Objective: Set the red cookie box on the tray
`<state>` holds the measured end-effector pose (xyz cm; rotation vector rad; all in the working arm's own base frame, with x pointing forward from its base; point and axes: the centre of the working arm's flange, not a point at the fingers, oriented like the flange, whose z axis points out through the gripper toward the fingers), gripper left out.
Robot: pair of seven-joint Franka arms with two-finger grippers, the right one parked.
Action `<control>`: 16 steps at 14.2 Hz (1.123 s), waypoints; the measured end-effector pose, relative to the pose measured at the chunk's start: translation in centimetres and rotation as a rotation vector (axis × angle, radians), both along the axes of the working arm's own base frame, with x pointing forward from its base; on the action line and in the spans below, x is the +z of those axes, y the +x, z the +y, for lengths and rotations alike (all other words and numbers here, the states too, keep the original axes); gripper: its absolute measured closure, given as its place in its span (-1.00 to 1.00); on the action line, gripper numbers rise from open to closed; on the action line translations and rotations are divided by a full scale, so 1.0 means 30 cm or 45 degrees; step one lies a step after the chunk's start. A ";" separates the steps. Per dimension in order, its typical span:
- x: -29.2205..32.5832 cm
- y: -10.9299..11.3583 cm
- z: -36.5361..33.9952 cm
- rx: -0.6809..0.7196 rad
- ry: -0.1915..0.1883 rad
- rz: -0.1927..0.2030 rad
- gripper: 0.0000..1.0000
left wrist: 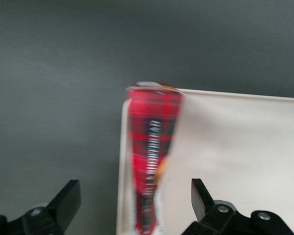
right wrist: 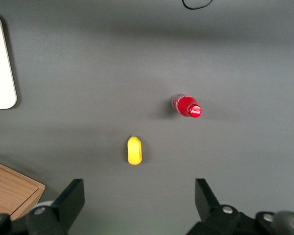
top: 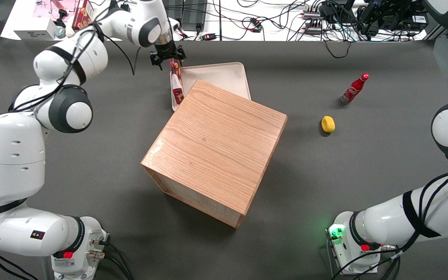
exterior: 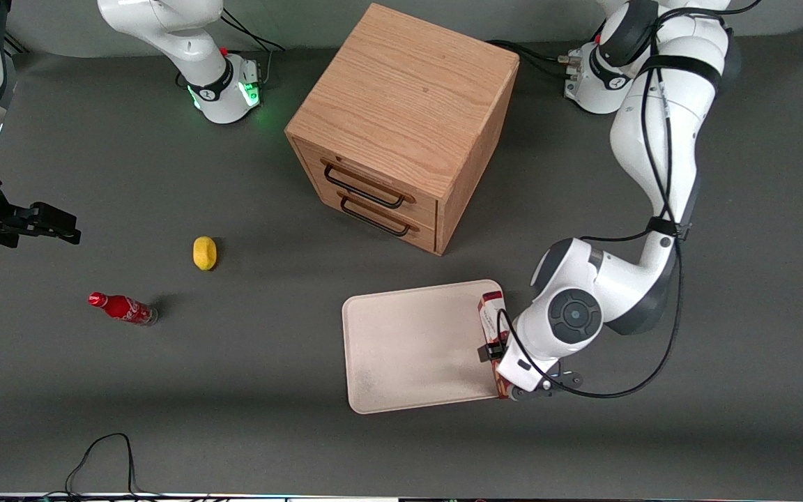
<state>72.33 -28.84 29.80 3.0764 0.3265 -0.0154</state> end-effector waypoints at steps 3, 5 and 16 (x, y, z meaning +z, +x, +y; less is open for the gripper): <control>0.159 0.029 0.204 -0.032 0.046 0.049 -1.00; 0.298 0.029 0.349 -0.069 0.045 0.035 -1.00; 0.762 -0.315 0.935 -0.141 0.121 0.125 -1.00</control>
